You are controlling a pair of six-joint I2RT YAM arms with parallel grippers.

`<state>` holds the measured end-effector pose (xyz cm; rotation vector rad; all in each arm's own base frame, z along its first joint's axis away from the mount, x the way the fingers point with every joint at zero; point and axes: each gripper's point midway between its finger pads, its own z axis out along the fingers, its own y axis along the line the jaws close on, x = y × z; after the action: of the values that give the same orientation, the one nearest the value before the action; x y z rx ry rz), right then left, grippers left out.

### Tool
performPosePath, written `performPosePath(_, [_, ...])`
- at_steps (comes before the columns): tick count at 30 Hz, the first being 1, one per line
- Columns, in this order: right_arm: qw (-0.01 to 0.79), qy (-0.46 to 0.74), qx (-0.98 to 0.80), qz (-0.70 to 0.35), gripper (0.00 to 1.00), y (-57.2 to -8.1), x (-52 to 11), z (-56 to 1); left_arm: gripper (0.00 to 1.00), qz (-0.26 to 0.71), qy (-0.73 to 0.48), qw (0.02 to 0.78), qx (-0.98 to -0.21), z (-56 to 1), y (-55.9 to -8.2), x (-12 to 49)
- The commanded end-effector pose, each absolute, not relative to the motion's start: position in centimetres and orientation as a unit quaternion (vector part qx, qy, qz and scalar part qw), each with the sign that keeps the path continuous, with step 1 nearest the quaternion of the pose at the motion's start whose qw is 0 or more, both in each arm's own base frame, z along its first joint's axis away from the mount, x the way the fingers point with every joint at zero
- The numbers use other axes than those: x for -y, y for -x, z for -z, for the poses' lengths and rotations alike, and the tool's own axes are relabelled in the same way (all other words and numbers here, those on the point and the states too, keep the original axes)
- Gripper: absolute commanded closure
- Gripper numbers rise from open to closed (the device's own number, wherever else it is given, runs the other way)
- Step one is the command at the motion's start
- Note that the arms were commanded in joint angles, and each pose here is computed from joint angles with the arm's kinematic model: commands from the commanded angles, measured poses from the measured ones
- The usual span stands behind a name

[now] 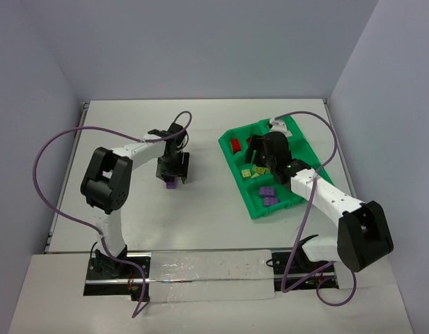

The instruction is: Sort the legos into containers by color

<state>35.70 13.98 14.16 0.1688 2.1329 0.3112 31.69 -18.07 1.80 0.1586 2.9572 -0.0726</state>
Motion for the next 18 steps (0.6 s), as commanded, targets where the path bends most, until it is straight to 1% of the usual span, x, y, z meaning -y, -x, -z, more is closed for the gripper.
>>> performPosePath(1, [0.487, -0.042, -0.857, -0.166, 0.23, -36.5, -15.6, -16.3, 0.26, 0.070, -0.019, 0.128, -0.989, -4.6, -32.5, 20.0])
performPosePath(5, [0.472, -0.014, -0.864, -0.172, 0.24, -36.4, -16.8, -16.6, 0.24, 0.084, -0.017, 0.157, -0.984, -7.2, -32.9, 19.9])
performPosePath(9, [0.488, 0.013, -0.856, -0.168, 0.23, -35.9, -17.8, -17.6, 0.23, 0.083, -0.008, 0.162, -0.983, -8.5, -33.1, 18.9])
performPosePath(11, [0.494, 0.016, -0.855, -0.160, 0.23, -35.7, -17.8, -17.7, 0.23, 0.065, 0.009, 0.176, -0.982, -8.9, -33.4, 18.2])
performPosePath(15, [0.497, -0.003, -0.856, -0.144, 0.23, -35.6, -17.0, -17.2, 0.23, 0.022, 0.052, 0.210, -0.976, -8.9, -34.0, 16.4])
performPosePath(18, [0.500, -0.007, -0.854, -0.147, 0.23, -35.3, -16.8, -17.1, 0.22, 0.013, 0.050, 0.197, -0.979, -7.4, -33.6, 16.1])
